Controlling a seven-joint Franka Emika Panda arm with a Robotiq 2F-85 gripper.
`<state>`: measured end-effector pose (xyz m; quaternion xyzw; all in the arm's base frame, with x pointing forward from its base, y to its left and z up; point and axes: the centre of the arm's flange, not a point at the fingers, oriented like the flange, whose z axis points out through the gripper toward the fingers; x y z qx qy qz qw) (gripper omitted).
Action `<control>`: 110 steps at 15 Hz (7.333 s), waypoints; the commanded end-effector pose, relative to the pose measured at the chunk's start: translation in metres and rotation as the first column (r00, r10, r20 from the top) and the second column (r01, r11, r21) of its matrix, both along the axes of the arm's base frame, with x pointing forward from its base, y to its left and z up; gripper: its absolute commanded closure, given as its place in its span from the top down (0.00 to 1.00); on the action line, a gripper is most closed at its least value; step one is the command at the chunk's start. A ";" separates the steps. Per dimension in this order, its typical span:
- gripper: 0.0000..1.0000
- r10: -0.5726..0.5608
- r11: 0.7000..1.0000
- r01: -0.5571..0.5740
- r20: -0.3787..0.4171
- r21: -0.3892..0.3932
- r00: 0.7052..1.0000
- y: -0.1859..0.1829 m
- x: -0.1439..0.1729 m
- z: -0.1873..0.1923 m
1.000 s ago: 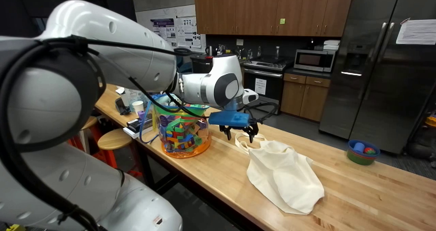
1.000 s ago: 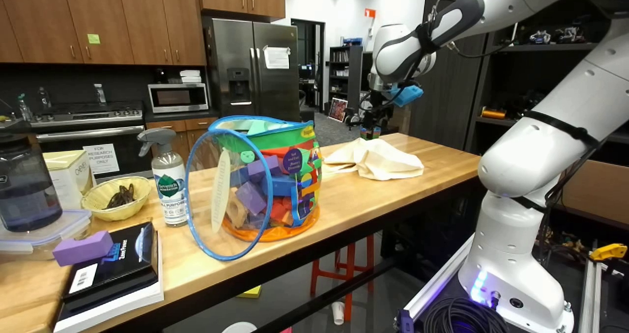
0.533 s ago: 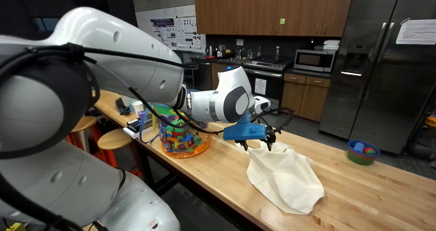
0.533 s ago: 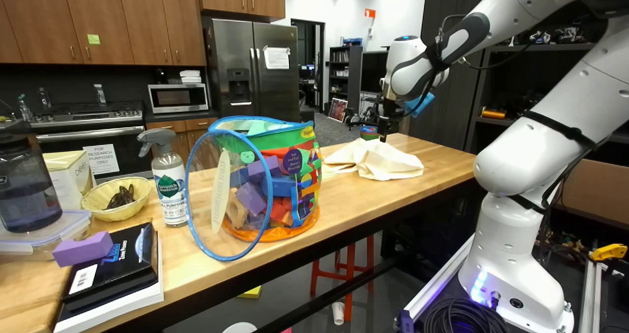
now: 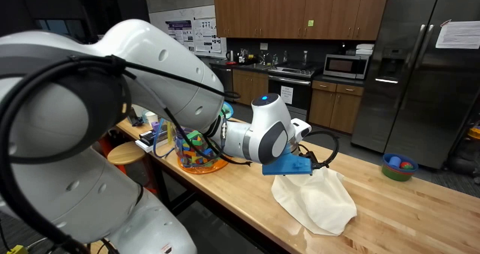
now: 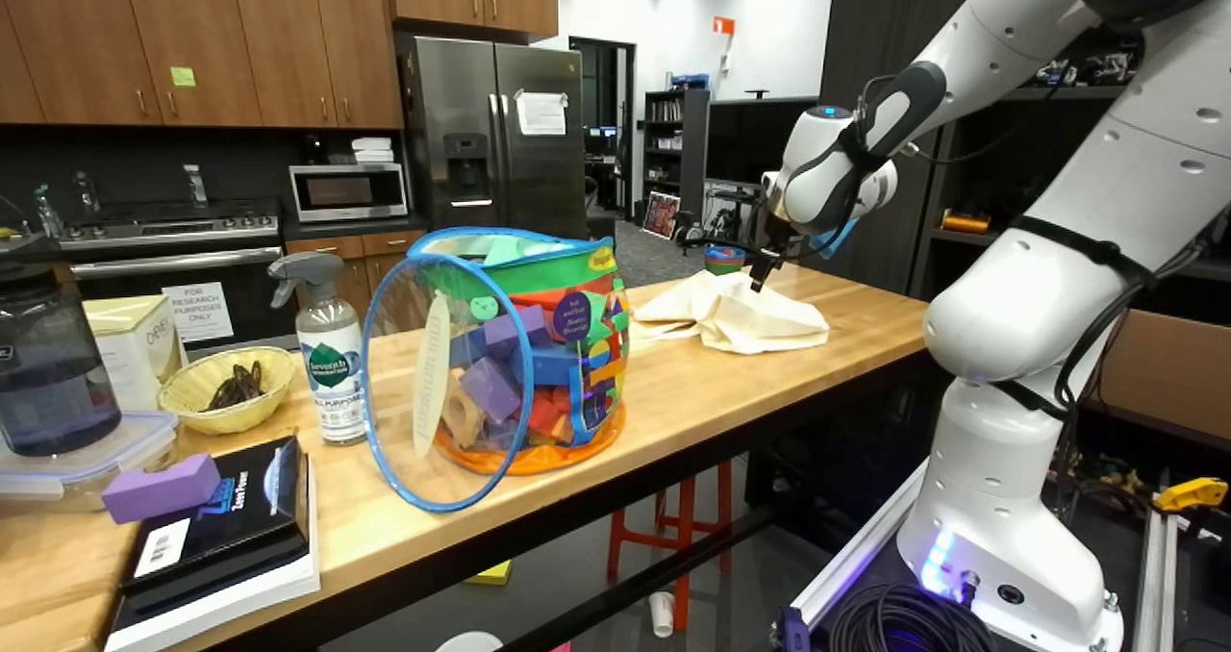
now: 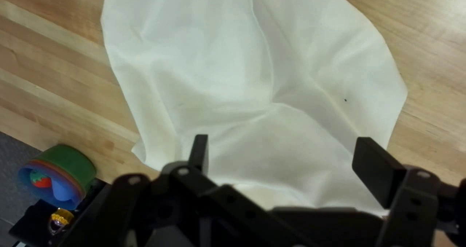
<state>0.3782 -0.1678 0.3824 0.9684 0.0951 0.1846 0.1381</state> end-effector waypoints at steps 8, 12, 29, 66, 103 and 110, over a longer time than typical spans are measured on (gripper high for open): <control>1.00 -0.002 0.999 -0.003 0.107 0.045 0.994 0.015 0.025 -0.042; 1.00 0.016 1.000 -0.018 0.163 0.008 0.986 0.012 0.033 -0.043; 0.61 0.197 0.980 -0.196 0.104 -0.020 0.975 0.040 0.062 -0.072; 0.01 0.406 0.904 -0.397 -0.028 0.161 0.913 0.109 0.155 0.089; 0.01 -0.245 0.965 0.247 -0.033 0.089 0.969 -0.142 0.042 0.113; 0.01 -0.286 0.946 0.301 -0.127 0.118 0.950 -0.124 -0.008 0.067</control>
